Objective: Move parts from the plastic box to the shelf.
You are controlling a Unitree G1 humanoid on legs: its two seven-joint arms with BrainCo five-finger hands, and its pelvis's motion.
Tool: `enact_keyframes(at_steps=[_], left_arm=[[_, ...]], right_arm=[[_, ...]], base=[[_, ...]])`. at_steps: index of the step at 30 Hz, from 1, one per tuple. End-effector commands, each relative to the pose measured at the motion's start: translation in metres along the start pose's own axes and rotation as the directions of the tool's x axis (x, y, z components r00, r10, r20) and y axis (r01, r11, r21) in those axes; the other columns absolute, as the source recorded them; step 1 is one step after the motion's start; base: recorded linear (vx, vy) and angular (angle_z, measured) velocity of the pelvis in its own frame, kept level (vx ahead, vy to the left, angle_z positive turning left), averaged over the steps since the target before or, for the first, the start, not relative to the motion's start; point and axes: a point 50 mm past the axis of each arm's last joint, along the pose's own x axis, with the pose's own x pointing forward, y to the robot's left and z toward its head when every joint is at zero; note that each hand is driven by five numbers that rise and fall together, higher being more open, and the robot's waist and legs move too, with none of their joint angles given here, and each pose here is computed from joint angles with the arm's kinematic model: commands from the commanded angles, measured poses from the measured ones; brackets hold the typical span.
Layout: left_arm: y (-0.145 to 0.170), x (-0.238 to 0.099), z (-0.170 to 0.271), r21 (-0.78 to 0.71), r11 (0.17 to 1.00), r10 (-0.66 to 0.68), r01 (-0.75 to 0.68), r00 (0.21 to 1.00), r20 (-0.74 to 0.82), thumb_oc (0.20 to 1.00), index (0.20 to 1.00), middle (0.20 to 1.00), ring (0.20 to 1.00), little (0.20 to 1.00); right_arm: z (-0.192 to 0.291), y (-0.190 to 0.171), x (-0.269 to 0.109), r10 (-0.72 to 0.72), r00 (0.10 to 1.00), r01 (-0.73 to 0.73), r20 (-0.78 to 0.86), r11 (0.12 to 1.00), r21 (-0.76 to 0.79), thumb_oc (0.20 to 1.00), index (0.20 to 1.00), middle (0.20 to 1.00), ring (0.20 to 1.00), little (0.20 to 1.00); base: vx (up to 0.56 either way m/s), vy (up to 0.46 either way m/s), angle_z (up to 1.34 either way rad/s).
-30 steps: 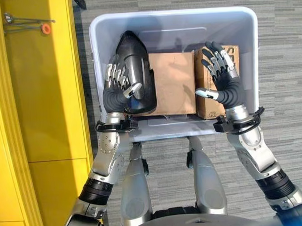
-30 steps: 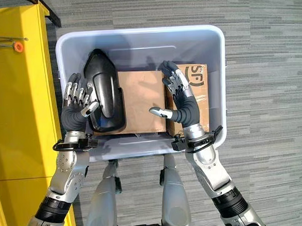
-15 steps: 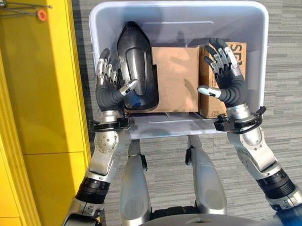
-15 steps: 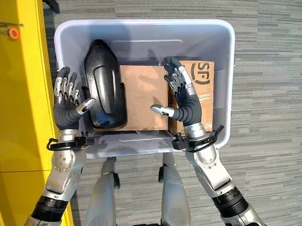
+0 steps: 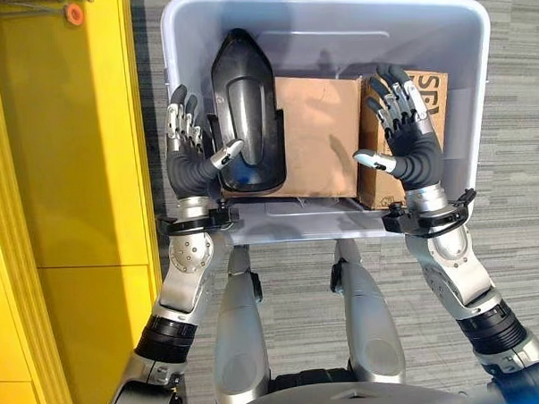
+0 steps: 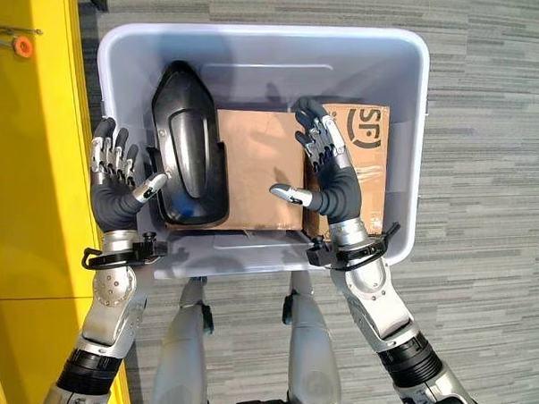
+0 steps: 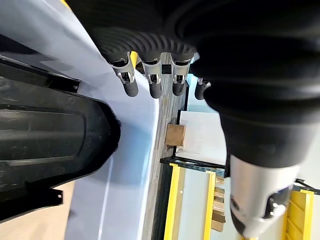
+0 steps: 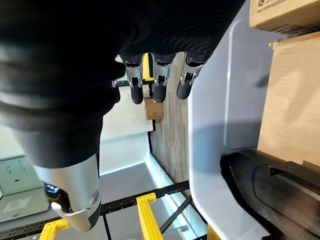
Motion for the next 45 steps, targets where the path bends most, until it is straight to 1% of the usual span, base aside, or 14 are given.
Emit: enact_keyframes(at_steps=[1, 7, 13, 19, 22, 26, 31, 33, 40, 41, 42, 45], left_arm=[[0.006, 0.012, 0.019, 0.014, 1.0, 0.011, -0.013, 0.991, 0.135, 1.0, 1.0, 1.0, 1.0, 1.0], [0.004, 0.013, 0.009, 0.011, 1.0, 0.02, -0.021, 0.996, 0.086, 1.0, 1.0, 1.0, 1.0, 1.0], [0.006, 0.012, -0.009, 0.028, 0.999, 0.043, -0.044, 0.999, 0.005, 1.0, 1.0, 1.0, 1.0, 1.0], [0.018, 0.009, -0.019, 0.04, 0.992, 0.122, -0.121, 0.992, -0.038, 1.0, 1.0, 1.0, 1.0, 1.0], [0.029, 0.006, -0.025, 0.038, 0.98, 0.198, -0.195, 0.978, -0.066, 1.0, 1.0, 1.0, 1.0, 1.0], [0.036, 0.007, -0.028, 0.044, 0.966, 0.257, -0.254, 0.964, -0.074, 1.0, 1.0, 1.0, 1.0, 1.0], [0.034, 0.013, -0.033, 0.035, 0.957, 0.291, -0.289, 0.952, -0.093, 1.0, 1.0, 1.0, 1.0, 1.0], [0.029, 0.023, -0.037, 0.033, 0.955, 0.298, -0.296, 0.949, -0.101, 1.0, 1.0, 1.0, 1.0, 1.0], [0.018, 0.041, -0.046, 0.166, 0.951, 0.28, -0.26, 0.954, -0.107, 1.0, 1.0, 1.0, 1.0, 1.0], [0.017, 0.042, -0.049, 0.205, 0.949, 0.267, -0.241, 0.957, -0.114, 1.0, 1.0, 1.0, 1.0, 1.0], [0.013, 0.047, -0.054, 0.3, 0.934, 0.238, -0.193, 0.963, -0.123, 1.0, 1.0, 1.0, 1.0, 1.0], [0.01, 0.05, -0.056, 0.323, 0.93, 0.227, -0.176, 0.966, -0.125, 1.0, 1.0, 1.0, 1.0, 1.0]], right_arm=[[0.03, 0.006, 0.011, 0.052, 0.98, -0.048, 0.19, 0.999, -0.025, 1.0, 1.0, 1.0, 1.0, 1.0], [0.029, 0.006, 0.011, 0.045, 0.981, -0.041, 0.187, 0.999, -0.023, 1.0, 1.0, 1.0, 1.0, 1.0], [0.027, 0.007, 0.011, 0.04, 0.984, -0.04, 0.176, 0.999, -0.004, 1.0, 1.0, 1.0, 1.0, 1.0], [0.026, 0.008, 0.011, 0.036, 0.984, -0.038, 0.174, 0.999, 0.013, 1.0, 1.0, 1.0, 1.0, 1.0], [0.026, 0.009, 0.011, 0.031, 0.984, -0.035, 0.174, 0.999, 0.023, 1.0, 1.0, 1.0, 1.0, 1.0], [0.026, 0.011, 0.013, 0.029, 0.985, -0.036, 0.172, 0.999, 0.039, 1.0, 1.0, 1.0, 1.0, 1.0], [0.025, 0.014, 0.015, 0.032, 0.985, -0.04, 0.171, 0.998, 0.048, 1.0, 1.0, 1.0, 1.0, 1.0], [0.025, 0.016, 0.017, 0.034, 0.984, -0.045, 0.172, 0.997, 0.059, 1.0, 1.0, 1.0, 1.0, 1.0], [0.024, 0.019, 0.018, 0.04, 0.985, -0.054, 0.169, 0.996, 0.078, 1.0, 1.0, 1.0, 1.0, 1.0], [0.024, 0.019, 0.018, 0.042, 0.985, -0.056, 0.169, 0.995, 0.08, 1.0, 1.0, 1.0, 1.0, 1.0], [0.024, 0.02, 0.017, 0.049, 0.984, -0.064, 0.169, 0.995, 0.081, 1.0, 1.0, 1.0, 1.0, 1.0], [0.024, 0.019, 0.017, 0.05, 0.985, -0.064, 0.167, 0.995, 0.078, 1.0, 1.0, 1.0, 1.0, 1.0]], base=[[0.0, 0.0, 0.0], [0.0, 0.0, 0.01], [0.0, 0.0, 0.0], [0.0, 0.0, 0.0], [0.0, 0.0, 0.0], [0.0, 0.0, 0.0], [0.01, -0.001, -0.02], [0.0, 0.0, 0.0], [0.01, 0.011, -0.02], [0.0, 0.01, -0.05], [0.0, 0.003, -0.05], [0.0, 0.002, -0.05]])
